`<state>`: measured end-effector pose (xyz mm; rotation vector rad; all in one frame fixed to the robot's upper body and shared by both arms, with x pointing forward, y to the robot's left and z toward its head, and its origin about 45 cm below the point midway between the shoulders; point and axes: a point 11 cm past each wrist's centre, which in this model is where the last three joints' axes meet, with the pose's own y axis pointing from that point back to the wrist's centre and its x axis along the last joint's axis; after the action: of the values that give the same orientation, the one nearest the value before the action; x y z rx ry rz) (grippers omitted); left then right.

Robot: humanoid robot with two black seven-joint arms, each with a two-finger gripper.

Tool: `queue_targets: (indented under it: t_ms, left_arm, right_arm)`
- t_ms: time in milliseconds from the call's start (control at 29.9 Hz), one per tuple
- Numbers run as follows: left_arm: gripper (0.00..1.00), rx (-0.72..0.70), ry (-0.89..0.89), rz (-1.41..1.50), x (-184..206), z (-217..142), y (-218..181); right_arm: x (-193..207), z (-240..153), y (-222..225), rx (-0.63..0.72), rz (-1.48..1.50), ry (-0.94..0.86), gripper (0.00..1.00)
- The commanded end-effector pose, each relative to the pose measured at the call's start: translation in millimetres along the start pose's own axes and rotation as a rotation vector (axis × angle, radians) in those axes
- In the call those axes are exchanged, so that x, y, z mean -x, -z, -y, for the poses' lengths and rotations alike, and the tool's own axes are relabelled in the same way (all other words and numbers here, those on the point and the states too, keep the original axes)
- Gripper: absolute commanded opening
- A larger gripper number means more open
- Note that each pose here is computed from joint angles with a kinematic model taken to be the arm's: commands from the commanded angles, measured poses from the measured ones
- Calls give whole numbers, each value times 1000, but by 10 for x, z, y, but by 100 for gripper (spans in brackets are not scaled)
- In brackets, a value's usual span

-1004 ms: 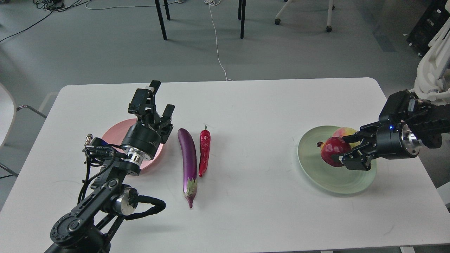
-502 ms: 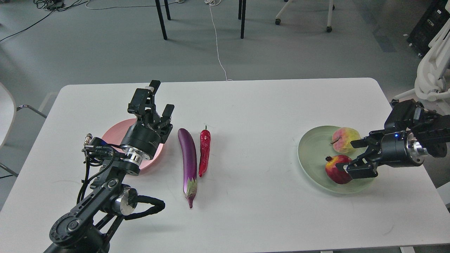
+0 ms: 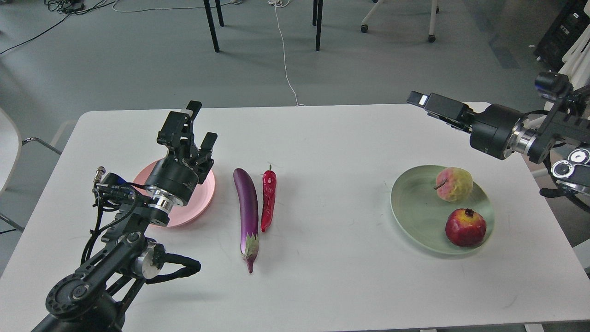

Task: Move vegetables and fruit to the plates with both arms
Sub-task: 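Raise the right gripper away and swing the left gripper toward the chili, then grasp the red chili pepper with the left gripper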

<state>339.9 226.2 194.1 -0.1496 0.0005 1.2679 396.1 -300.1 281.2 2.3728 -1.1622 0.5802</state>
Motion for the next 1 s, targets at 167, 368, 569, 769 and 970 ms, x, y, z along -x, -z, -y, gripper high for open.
queue_targets:
  t_ms: [167,368,569,769,970]
  left_arm:
    - [98,23,436,600,512,69,30]
    - [98,51,692,1007,603,297,29]
    - [98,-19,915,1339,510,494,123]
    - [96,-135,1081,1528,453,645,177]
    - [94,-248,1138,1577,556,751,244]
  right_arm:
    - [-123,47,-453,-28,671,-322,99]
    - [-42,-252,-907,-46,871,-256,99]
    - [-14,-374,-1042,-39,906,-293,99]
    - [-18,-378,-1044,-37,901,-293,99]
    - [-26,-393,-1049,-32,891,-291,99]
